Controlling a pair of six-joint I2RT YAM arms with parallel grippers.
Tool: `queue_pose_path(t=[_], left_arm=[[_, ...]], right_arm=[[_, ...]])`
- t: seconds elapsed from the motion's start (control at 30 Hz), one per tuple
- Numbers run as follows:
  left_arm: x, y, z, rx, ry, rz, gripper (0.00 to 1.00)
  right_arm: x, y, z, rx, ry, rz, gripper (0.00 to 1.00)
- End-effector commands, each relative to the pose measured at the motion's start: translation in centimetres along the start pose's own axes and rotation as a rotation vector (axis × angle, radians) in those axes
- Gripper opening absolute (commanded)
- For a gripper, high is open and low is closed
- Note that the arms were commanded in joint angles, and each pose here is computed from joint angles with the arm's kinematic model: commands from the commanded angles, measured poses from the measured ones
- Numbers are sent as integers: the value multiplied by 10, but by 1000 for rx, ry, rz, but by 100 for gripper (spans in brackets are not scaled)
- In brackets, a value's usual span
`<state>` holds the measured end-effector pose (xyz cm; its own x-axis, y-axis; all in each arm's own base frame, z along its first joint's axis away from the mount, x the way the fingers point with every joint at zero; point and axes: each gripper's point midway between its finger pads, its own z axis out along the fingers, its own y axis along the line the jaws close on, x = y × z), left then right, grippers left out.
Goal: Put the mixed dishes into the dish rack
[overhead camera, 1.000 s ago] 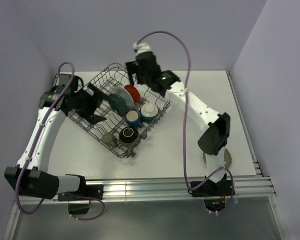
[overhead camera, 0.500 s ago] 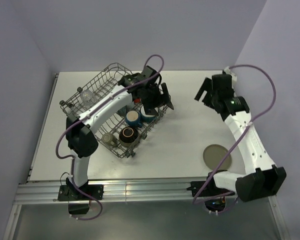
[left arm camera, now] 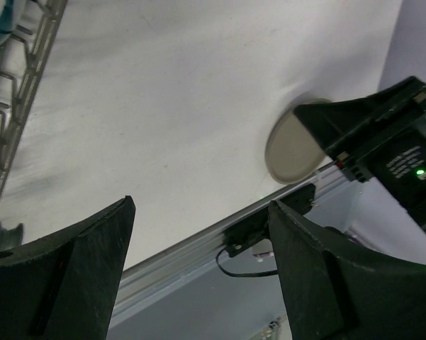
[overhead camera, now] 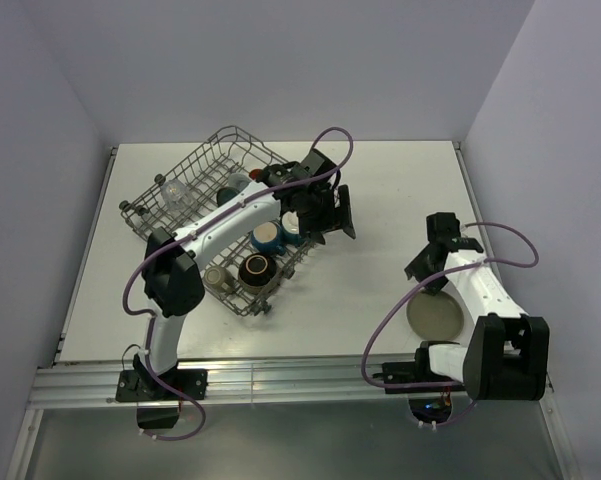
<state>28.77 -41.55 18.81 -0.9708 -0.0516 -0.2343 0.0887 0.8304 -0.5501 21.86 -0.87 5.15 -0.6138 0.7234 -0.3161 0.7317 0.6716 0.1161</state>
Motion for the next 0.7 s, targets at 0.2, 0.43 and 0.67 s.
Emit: queue_pose_path(t=[0.2,0.43,0.67], left_arm=[[-7,-1,-30,6,-91,130,82],[12,1,-13,17,-8,168,82],[22,-2,-9,3,9,199,84]], right_arm=[[5,-31,27,130,-23,61,29],[25,-32,42,136,59,73,1],[5,2,30,-9,-1,24,0]])
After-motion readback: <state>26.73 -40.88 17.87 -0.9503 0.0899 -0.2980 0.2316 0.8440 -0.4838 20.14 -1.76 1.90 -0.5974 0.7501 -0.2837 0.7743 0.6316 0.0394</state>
